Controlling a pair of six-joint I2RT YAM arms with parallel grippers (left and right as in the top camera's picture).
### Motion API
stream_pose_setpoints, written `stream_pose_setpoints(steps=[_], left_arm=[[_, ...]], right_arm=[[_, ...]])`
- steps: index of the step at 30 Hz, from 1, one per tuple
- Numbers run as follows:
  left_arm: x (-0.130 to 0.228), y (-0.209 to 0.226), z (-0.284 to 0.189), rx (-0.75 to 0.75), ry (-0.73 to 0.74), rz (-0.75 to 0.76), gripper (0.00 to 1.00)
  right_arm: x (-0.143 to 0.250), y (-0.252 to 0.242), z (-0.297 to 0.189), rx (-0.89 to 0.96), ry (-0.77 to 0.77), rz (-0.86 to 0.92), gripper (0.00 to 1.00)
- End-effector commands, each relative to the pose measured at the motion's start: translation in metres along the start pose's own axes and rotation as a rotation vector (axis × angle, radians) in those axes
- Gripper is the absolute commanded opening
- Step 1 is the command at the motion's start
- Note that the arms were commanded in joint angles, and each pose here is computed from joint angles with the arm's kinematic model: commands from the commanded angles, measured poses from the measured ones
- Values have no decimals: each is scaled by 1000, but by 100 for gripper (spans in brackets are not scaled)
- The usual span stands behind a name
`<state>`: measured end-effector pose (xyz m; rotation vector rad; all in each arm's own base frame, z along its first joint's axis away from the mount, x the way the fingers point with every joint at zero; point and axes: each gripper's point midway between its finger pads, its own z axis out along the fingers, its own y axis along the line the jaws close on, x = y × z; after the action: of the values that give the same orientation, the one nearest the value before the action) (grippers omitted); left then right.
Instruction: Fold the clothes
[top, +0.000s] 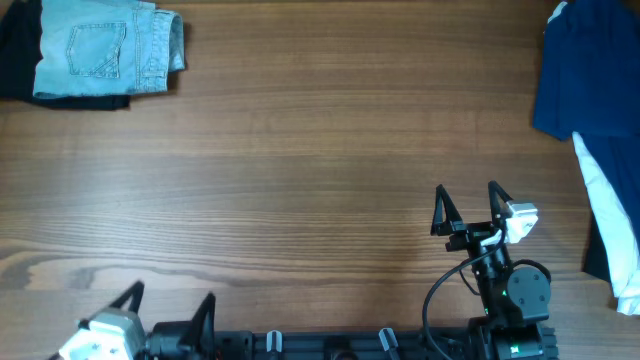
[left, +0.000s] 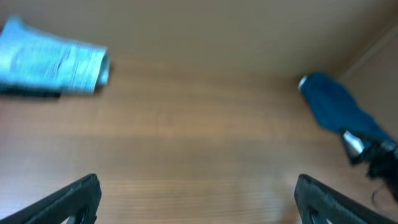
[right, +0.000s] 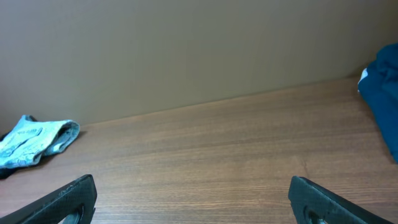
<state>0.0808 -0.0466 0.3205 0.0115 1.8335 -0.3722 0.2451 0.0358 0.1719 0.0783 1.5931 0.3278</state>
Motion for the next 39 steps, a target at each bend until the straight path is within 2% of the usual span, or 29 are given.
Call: stream_pose_setpoints(steps=[1,7,13,19,29,39], left_arm=[[-1,-1,31,69,-44,-31,100],[6,29,107,60,-162,4,100],[47,55,161,52,-228,19,100],[64,65,169,26,-239,17,100],[58,90,167,-115,-284,1,100],[67,96,177,-108,-344,12,100]], right_arm=[[1,0,0,-1,3,-19,100],[1,0,0,-1,3,-19,100],[1,0,0,-1,3,-19,100],[1,0,0,-1,3,-20,100],[1,0,0,-1,3,-20,100],[1,0,0,-1,3,-19,100]])
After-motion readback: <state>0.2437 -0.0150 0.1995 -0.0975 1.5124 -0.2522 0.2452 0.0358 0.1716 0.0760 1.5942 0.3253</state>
